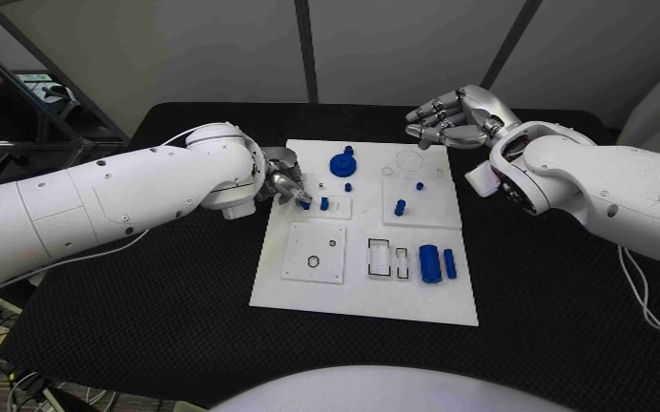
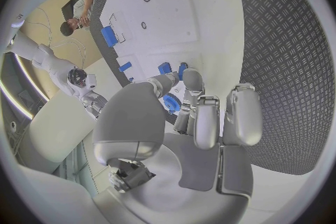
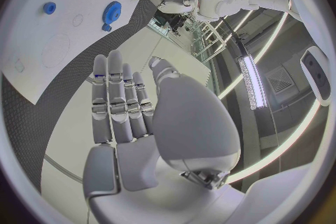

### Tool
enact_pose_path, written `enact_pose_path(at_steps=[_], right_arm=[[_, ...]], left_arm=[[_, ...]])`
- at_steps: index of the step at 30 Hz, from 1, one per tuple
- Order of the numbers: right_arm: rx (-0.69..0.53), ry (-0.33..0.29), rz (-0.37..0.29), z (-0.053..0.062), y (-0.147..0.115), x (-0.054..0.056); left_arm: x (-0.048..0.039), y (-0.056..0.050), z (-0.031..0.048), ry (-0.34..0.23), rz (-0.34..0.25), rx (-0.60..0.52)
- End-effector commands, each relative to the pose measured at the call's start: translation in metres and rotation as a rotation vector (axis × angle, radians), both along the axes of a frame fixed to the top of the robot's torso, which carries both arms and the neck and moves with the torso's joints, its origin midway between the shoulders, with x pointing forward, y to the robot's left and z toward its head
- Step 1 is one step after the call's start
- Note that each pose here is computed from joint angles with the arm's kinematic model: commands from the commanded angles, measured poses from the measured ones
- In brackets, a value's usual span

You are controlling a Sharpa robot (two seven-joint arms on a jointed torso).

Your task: Assemble the parts on the task board

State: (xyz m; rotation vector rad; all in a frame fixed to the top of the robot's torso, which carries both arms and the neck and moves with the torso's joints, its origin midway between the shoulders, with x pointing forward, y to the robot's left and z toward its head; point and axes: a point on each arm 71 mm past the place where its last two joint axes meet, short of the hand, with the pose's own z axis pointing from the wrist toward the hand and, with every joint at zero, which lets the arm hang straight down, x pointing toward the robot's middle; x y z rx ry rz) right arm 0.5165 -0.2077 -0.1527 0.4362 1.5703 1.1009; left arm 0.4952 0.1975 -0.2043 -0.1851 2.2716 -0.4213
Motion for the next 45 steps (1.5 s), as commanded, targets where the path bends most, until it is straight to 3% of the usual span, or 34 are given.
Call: enact_pose_path(at_steps=[1, 45], right_arm=[[0.001, -0.003, 0.008, 0.0012, 0.0010, 0.0000], [0.000, -0.001, 0.005, 0.0013, -0.0003, -0.0006]], left_arm=[[-0.0021, -0.0016, -0.0027, 0.020, -0.024, 0.026], [0.0032, -0.0024, -0.0038, 0.006, -0.010, 0.028]])
